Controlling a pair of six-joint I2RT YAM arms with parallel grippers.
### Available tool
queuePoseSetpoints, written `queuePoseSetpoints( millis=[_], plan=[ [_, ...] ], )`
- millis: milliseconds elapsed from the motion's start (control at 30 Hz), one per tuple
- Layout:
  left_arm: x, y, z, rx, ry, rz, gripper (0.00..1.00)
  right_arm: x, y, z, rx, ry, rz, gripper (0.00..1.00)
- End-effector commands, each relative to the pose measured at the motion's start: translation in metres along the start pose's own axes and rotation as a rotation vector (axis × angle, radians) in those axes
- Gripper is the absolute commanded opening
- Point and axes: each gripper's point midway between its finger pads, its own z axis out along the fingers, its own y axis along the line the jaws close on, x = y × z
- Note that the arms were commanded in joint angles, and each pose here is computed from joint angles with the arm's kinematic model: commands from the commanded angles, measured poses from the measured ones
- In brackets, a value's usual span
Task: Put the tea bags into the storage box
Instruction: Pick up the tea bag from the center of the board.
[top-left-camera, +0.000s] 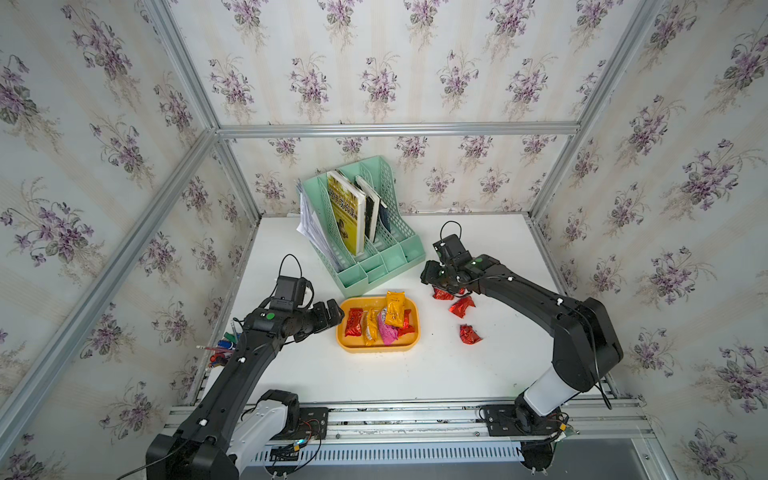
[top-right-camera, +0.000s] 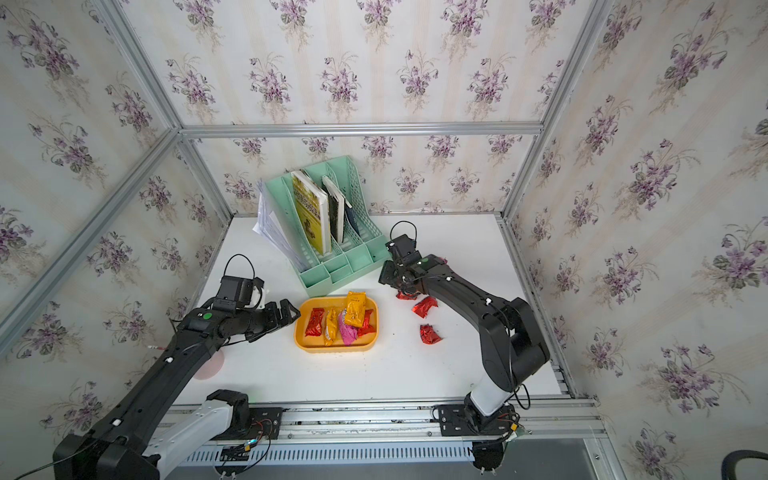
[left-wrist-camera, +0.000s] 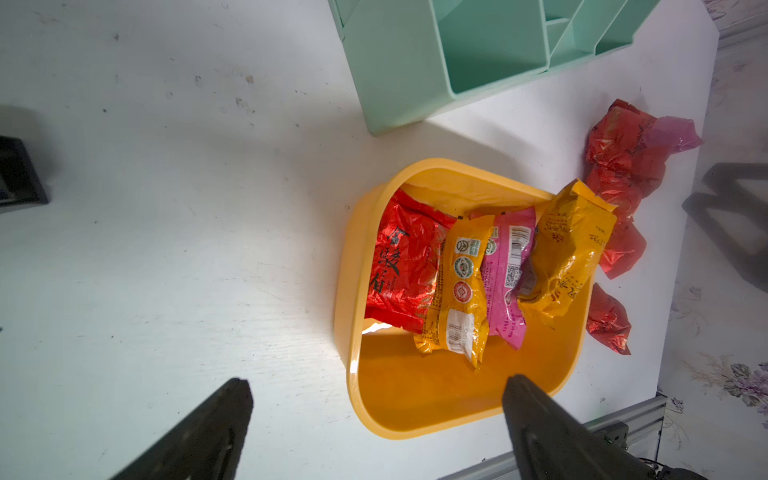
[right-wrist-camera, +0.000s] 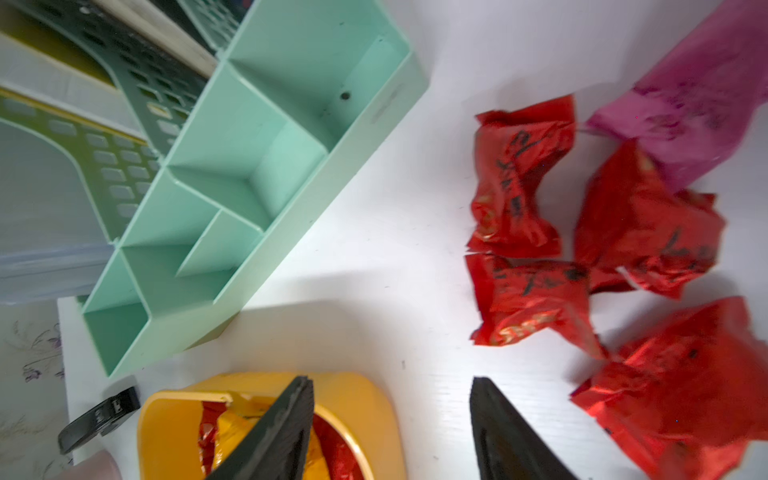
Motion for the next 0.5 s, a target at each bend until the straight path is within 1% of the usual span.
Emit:
queuePoseSetpoints(
  millis=[0, 233, 300, 467],
  plan=[
    [-0.012, -0.006, 0.004, 0.019, -0.029, -0.009, 0.99, -0.021, -0.024, 0.006, 0.046, 0.000, -0.025, 0.65],
    [-0.019, 0.003, 0.009, -0.027, -0.064, -0.082, 0.99, -0.062, -0.058, 0.041, 0.163, 0.022, -0.058, 0.66],
    [-0.019, 0.007, 0.008, -0.037, -0.077, -0.101, 0.99, -0.068, -0.063, 0.054, 0.177, 0.046, -0.068, 0.66],
    [-0.014, 0.016, 0.007, -0.061, -0.101, -0.150, 0.99, -0.070, -0.070, 0.082, 0.180, 0.096, -0.081, 0.66]
  ],
)
